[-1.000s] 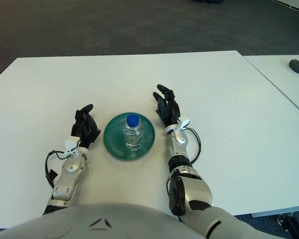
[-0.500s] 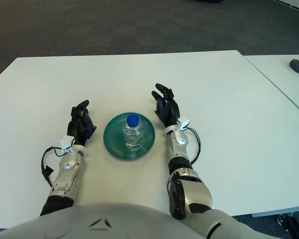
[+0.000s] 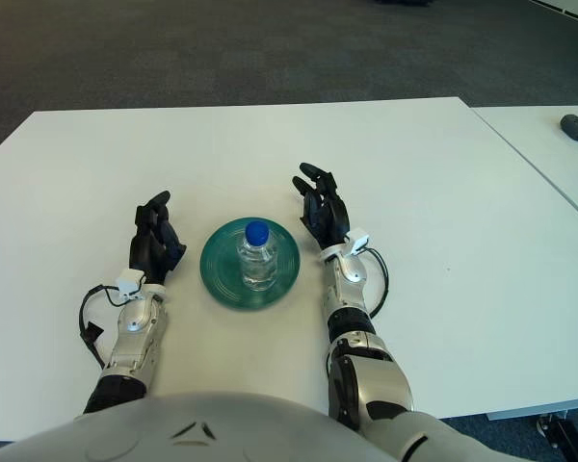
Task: Put the bottle into the plate.
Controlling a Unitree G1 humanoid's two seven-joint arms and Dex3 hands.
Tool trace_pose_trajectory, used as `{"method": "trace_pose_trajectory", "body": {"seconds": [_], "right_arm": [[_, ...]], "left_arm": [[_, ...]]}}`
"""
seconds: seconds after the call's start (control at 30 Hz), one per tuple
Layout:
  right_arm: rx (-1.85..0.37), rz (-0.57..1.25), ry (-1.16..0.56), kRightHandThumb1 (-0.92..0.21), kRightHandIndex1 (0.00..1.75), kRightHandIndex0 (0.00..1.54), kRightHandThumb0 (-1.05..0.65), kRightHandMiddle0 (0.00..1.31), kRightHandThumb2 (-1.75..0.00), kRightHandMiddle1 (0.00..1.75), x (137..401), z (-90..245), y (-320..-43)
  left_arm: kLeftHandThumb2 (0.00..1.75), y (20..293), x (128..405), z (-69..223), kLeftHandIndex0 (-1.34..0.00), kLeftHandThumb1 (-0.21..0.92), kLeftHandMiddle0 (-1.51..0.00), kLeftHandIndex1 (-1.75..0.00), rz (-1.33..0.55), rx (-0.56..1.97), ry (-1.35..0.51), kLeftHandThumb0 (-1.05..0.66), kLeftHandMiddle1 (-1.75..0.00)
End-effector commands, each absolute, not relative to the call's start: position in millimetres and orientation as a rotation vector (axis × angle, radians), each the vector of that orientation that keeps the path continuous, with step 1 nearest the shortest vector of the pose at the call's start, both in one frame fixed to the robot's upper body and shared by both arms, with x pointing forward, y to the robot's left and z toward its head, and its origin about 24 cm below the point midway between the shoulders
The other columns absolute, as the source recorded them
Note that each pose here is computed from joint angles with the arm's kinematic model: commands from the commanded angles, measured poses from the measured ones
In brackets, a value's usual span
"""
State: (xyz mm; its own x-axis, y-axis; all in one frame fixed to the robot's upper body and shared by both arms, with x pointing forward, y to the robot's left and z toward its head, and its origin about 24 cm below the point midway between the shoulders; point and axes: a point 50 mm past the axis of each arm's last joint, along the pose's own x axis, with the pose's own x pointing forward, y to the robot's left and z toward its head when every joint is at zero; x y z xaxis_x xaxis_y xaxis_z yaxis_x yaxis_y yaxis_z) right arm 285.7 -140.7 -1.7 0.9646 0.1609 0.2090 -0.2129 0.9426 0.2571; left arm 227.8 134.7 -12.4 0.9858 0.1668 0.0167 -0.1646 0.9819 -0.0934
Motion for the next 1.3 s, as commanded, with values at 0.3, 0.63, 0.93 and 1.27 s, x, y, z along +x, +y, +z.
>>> {"method": "trace_pose_trajectory", "body": {"seconds": [0.3,0.63,0.93,1.27], "right_arm": [[0.332,0.123,-0.054,-0.92,0.66,0.41,-0.86,0.0,-0.62,0.99,250.9,-38.1,-153.8],[0.308,0.113,-0.058,-0.92,0.66,0.43,-0.87,0.0,-0.56,0.98,250.8,-35.9,-154.5],[0.312,0.105,-0.051,-0.92,0.65,0.45,-0.87,0.0,-0.56,0.96,250.5,-36.2,-155.8],[0.31,0.098,-0.03,-0.92,0.64,0.48,-0.87,0.01,-0.54,0.97,250.3,-38.1,-156.2]], "left_arm": [[0.92,135.5,216.5,-30.4,-0.13,0.92,-0.47,-0.93,0.163,-0.099,0.016,-0.97,-0.02],[0.93,135.9,216.7,-30.8,-0.13,0.92,-0.5,-0.93,0.17,-0.09,0.013,-0.98,-0.03],[0.93,136.0,216.5,-31.0,-0.13,0.92,-0.52,-0.93,0.182,-0.096,0.017,-0.97,-0.04],[0.9,136.3,215.8,-31.5,-0.13,0.92,-0.56,-0.92,0.187,-0.139,0.02,-0.94,-0.05]]}}
